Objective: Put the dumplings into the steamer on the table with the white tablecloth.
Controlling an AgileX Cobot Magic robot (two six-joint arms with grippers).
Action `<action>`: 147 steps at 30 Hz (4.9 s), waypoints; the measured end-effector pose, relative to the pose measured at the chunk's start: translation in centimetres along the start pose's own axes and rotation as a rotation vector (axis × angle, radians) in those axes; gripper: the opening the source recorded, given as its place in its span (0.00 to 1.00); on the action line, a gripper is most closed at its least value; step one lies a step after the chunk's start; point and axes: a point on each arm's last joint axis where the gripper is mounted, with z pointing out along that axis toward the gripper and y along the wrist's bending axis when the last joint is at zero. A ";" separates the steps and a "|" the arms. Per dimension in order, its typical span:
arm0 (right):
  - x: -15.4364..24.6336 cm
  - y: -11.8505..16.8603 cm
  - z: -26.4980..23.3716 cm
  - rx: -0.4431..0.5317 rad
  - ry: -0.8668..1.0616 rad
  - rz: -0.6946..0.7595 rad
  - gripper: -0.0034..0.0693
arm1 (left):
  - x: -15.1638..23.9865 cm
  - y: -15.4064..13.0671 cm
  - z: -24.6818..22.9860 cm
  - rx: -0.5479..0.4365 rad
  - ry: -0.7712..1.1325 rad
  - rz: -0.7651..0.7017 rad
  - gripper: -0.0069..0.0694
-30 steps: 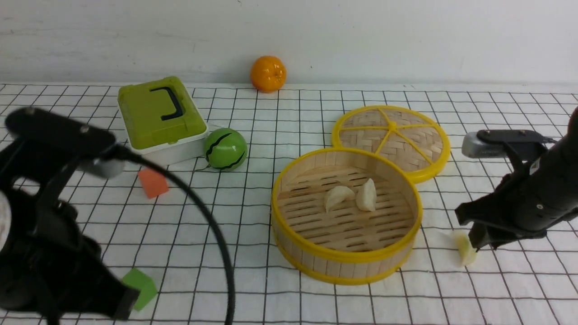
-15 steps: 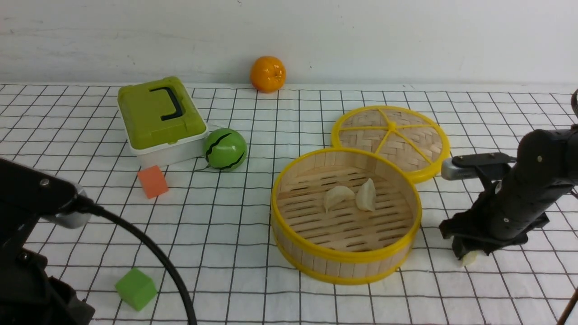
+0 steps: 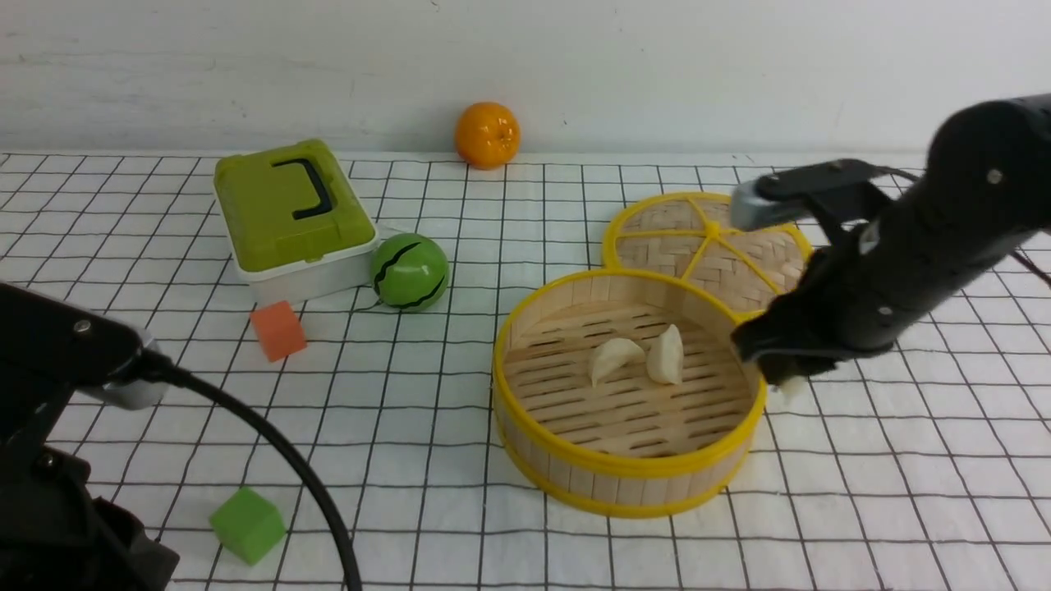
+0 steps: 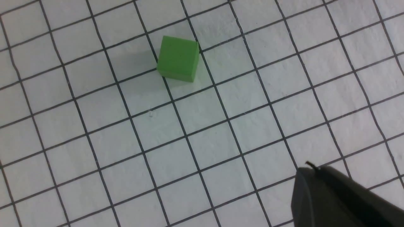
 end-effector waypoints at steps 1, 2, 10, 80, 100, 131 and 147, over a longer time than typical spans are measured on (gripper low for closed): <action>-0.2 1.2 0.2 -0.019 -0.003 -0.027 0.33 | 0.0 0.0 0.0 0.001 0.000 -0.001 0.09; -0.3 2.3 0.5 -0.035 -0.003 -0.052 0.33 | 0.0 0.0 0.0 0.003 -0.002 -0.001 0.09; -1.2 5.4 6.0 -0.064 0.041 -0.054 0.33 | 1.1 0.5 -1.8 0.025 -0.055 -0.020 0.10; 13.8 3.1 -18.3 -0.188 -0.949 -0.139 0.03 | 11.0 4.4 -5.3 0.063 -0.479 -0.235 0.19; 27.2 -3.7 -9.1 0.254 -1.048 0.134 0.03 | 11.0 4.4 -5.3 0.063 -0.479 -0.235 0.21; 31.4 -4.8 -5.2 0.372 -0.828 0.308 0.04 | 11.0 4.4 -5.3 0.062 -0.481 -0.235 0.22; 31.4 -4.8 -5.2 0.372 -0.828 0.308 0.05 | 11.0 4.4 -5.3 0.062 -0.481 -0.235 0.24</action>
